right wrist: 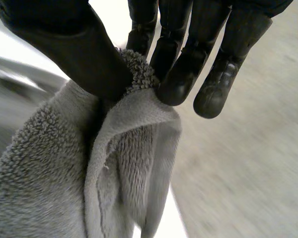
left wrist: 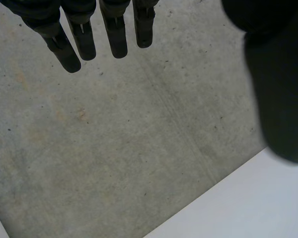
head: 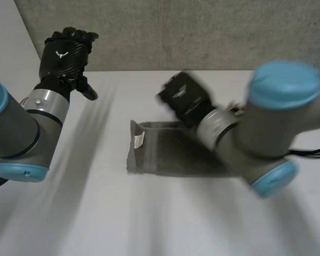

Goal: Fold the towel.

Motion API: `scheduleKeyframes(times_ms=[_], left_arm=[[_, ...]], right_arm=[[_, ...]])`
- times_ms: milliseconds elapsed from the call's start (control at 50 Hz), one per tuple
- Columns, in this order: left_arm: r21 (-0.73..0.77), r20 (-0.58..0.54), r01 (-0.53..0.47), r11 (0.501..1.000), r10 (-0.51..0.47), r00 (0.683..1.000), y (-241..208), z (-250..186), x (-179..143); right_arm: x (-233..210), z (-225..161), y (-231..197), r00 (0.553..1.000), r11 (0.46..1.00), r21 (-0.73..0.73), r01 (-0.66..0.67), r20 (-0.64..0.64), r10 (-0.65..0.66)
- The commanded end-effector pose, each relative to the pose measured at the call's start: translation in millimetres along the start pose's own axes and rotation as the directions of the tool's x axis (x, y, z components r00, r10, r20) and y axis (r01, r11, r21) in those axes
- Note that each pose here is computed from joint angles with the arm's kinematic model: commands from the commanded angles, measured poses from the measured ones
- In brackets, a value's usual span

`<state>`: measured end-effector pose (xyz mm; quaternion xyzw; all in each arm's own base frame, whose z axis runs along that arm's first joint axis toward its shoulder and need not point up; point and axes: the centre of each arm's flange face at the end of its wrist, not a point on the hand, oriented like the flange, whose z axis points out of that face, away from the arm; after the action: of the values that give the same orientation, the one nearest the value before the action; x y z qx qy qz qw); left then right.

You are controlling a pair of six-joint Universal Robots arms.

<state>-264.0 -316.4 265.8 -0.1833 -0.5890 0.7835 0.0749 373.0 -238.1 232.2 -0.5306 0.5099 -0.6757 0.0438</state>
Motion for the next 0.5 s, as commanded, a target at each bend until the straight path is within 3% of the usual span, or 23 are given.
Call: scheduleKeyframes(times_ms=[20,120,180,240,320,500], left_arm=[[-0.045,0.007,0.033,0.998,-0.032,0.999,14,-3,7],[-0.084,-0.008,0.059,0.995,-0.06,0.998,26,-9,13],[-0.092,-0.018,0.062,0.994,-0.064,0.998,29,-10,17],[-0.105,-0.04,0.064,0.992,-0.068,0.997,33,-13,26],[-0.135,-0.095,0.068,0.989,-0.081,0.992,41,-22,48],[-0.191,-0.218,0.065,0.98,-0.107,0.97,53,-48,94]], right_arm=[[-57,4,19,0.994,0.998,-0.057,-0.019,0.11,0.025],[-54,-1,31,0.995,0.987,-0.145,-0.071,0.056,0.08],[-27,-11,38,0.986,0.967,-0.191,-0.169,-0.037,0.165],[-3,-26,58,0.954,0.924,-0.239,-0.298,-0.116,0.277],[-7,-49,84,0.905,0.853,-0.303,-0.425,-0.139,0.402],[-14,-74,126,0.88,0.785,-0.4,-0.474,-0.182,0.439]])
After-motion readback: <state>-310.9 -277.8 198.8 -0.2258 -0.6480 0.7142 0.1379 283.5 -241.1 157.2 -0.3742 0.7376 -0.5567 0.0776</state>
